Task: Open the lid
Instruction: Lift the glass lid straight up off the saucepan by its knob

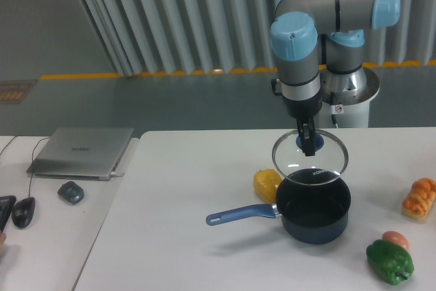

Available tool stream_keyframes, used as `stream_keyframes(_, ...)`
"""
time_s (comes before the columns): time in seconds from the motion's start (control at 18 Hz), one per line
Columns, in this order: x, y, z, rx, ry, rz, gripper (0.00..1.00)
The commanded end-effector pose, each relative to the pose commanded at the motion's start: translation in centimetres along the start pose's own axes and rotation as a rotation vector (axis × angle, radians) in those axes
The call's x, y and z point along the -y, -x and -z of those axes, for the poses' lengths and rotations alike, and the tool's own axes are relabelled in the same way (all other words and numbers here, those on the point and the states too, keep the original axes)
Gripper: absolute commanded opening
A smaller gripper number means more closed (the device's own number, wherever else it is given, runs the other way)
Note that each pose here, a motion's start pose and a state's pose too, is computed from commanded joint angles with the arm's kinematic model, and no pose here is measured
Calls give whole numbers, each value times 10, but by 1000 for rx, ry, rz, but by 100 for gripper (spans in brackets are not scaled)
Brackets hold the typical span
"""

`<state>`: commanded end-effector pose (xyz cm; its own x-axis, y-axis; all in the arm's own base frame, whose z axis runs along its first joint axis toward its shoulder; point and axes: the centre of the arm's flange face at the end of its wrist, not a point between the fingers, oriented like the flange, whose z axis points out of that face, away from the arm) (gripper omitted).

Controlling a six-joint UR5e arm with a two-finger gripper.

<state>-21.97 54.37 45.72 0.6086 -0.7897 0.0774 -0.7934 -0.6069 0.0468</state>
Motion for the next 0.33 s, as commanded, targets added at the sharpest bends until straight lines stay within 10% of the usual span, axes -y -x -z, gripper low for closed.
stream_keyframes(0.33, 0, 0, 0, 0, -8, 2, 32)
